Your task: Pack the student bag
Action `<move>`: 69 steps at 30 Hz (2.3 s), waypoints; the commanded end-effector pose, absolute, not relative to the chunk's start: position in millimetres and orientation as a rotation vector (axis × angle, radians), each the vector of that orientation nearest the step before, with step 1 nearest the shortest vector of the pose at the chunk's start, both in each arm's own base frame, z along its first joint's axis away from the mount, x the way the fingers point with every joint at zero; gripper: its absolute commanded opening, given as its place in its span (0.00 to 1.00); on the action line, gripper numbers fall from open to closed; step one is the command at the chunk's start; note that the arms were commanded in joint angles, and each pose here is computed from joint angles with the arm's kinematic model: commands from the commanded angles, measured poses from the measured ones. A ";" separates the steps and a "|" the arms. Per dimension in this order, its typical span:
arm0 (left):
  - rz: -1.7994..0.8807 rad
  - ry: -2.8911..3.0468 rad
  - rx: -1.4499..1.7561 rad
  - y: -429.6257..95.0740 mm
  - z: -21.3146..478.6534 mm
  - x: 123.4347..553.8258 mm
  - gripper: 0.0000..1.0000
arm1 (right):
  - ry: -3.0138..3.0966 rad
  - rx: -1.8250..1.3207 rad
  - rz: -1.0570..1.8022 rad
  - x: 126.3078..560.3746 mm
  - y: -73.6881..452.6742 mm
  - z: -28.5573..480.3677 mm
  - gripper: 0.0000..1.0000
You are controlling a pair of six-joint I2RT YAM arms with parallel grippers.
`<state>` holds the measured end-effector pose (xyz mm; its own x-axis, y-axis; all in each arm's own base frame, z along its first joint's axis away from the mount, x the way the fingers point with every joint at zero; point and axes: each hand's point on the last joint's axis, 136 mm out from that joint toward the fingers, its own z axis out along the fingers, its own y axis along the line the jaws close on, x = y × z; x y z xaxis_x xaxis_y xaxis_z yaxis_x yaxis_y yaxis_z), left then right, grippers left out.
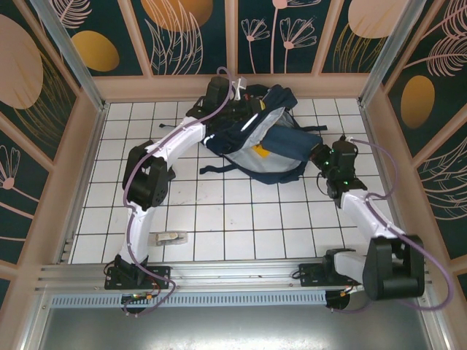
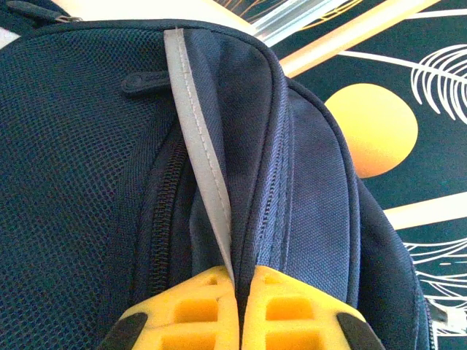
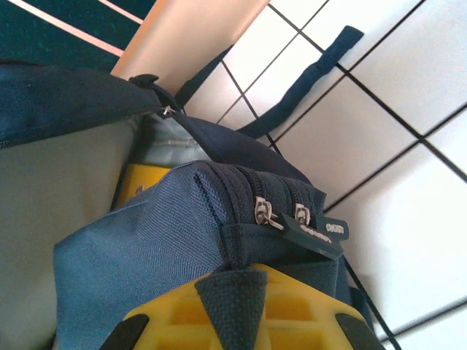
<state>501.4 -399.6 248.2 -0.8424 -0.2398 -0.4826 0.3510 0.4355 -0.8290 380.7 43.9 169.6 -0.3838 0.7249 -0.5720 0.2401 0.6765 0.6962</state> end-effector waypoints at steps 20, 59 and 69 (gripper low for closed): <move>-1.570 1.863 0.245 -418.7 349.9 476.4 0.00 | 1.818 0.634 1.356 475.6 216.2 170.6 0.00; -1.423 1.959 0.306 -410.3 320.7 472.8 0.00 | 2.143 0.476 0.925 393.4 147.8 159.2 0.73; -1.391 2.053 0.228 -383.7 293.6 441.5 0.56 | 2.139 0.422 0.640 411.1 68.0 168.6 0.90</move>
